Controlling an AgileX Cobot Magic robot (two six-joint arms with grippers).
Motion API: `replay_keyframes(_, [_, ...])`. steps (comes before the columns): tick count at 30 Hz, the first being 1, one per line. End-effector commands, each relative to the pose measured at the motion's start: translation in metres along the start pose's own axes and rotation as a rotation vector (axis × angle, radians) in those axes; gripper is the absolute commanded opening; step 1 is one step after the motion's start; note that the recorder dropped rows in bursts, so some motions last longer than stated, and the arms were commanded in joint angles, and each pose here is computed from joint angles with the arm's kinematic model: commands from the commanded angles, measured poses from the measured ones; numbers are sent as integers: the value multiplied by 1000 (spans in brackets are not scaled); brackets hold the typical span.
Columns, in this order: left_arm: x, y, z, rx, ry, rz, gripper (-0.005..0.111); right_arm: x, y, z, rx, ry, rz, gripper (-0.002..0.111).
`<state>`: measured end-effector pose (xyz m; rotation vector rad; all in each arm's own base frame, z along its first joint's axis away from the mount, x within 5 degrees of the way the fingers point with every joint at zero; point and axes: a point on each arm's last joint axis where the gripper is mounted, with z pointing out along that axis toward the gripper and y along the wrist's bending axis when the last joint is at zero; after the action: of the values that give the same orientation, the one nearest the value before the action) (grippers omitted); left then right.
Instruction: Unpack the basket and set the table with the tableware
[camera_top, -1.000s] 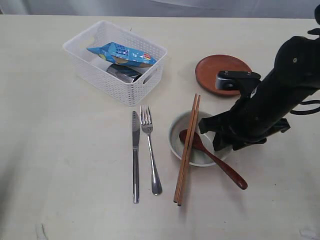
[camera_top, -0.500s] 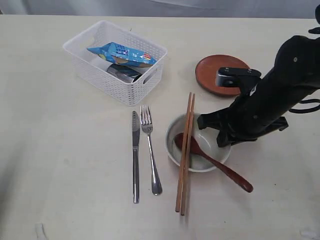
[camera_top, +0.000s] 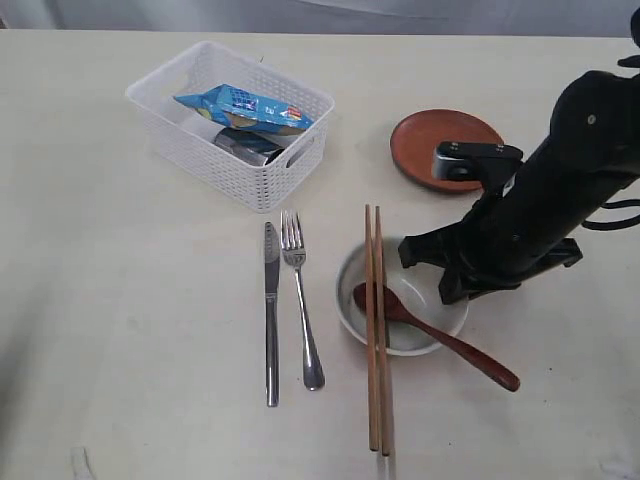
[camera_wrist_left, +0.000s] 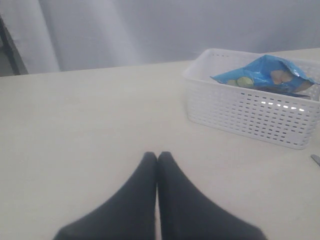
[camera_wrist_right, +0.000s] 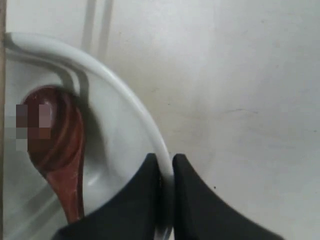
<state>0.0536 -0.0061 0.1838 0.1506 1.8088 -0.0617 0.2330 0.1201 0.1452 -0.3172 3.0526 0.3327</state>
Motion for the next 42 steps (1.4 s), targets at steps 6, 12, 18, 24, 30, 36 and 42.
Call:
replay_keyframes(6, [0,-1,0,8,-12,-3,0,3,-8,0,69,37,-43,5])
replay_keyframes(12, [0,-1,0,8,-12,-3,0,1,-35,-6,75,55,29,5])
replay_keyframes(18, [0,-1,0,8,-12,-3,0,1,-52,-9,74,69,40,5])
replay_keyframes(24, [0,-1,0,8,-12,-3,0,1,-52,-9,74,69,33,5])
replay_keyframes(30, [0,-1,0,8,-12,-3,0,1,-52,-9,74,69,33,15])
replay_keyframes(36, [0,-1,0,8,-12,-3,0,2,-52,-9,73,76,33,44])
replay_keyframes(42, [0,-1,0,8,-12,-3,0,-7,-49,-24,72,59,14,46])
